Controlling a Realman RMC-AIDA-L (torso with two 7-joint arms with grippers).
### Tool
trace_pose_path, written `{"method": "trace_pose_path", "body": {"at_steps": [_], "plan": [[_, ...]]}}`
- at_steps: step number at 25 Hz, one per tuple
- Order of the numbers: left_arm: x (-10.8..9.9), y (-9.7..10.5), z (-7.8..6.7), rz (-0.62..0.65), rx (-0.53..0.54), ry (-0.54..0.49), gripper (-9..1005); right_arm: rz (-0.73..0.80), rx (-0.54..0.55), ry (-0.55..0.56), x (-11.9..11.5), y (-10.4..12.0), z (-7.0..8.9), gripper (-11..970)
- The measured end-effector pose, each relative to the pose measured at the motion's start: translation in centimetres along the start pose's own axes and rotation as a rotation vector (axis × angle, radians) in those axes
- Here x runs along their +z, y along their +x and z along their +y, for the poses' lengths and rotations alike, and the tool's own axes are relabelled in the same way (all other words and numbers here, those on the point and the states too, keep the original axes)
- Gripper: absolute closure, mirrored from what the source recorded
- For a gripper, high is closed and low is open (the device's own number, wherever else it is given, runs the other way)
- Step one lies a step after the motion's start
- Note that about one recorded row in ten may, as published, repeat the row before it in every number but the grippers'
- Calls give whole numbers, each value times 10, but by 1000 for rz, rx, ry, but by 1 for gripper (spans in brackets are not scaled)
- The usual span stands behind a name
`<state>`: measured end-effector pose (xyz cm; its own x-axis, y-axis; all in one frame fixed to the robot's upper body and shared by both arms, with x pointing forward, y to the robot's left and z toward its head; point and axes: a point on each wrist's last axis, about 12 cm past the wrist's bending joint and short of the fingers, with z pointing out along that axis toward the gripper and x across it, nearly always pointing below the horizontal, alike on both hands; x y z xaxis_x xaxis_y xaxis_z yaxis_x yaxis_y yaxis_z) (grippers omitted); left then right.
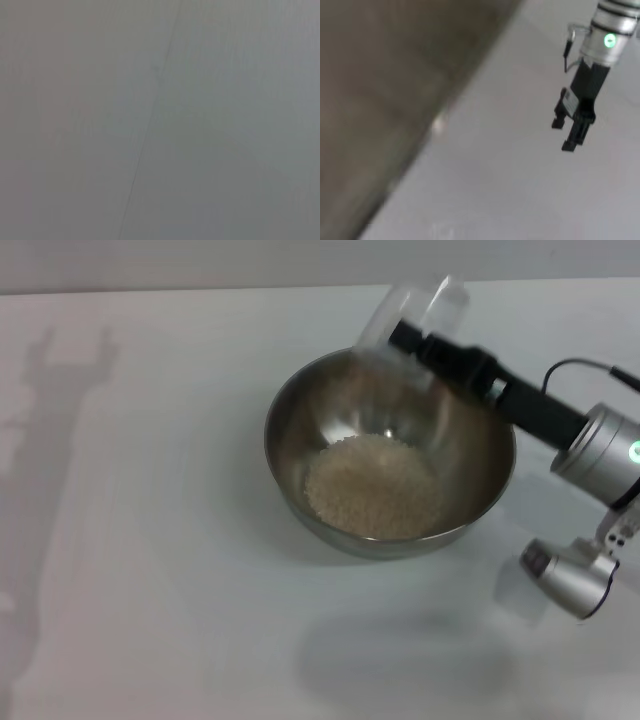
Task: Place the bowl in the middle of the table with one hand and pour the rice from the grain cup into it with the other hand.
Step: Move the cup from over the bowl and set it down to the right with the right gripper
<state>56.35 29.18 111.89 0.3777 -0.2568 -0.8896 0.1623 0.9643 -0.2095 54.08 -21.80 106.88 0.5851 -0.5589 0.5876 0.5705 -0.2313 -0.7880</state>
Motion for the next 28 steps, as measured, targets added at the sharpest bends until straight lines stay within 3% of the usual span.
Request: {"method": "trace_pose_path", "body": {"at_steps": [28], "plan": [[0,-3,-1,-21,-14,3,200,0,39,-14,-5,-10,1,948]]}}
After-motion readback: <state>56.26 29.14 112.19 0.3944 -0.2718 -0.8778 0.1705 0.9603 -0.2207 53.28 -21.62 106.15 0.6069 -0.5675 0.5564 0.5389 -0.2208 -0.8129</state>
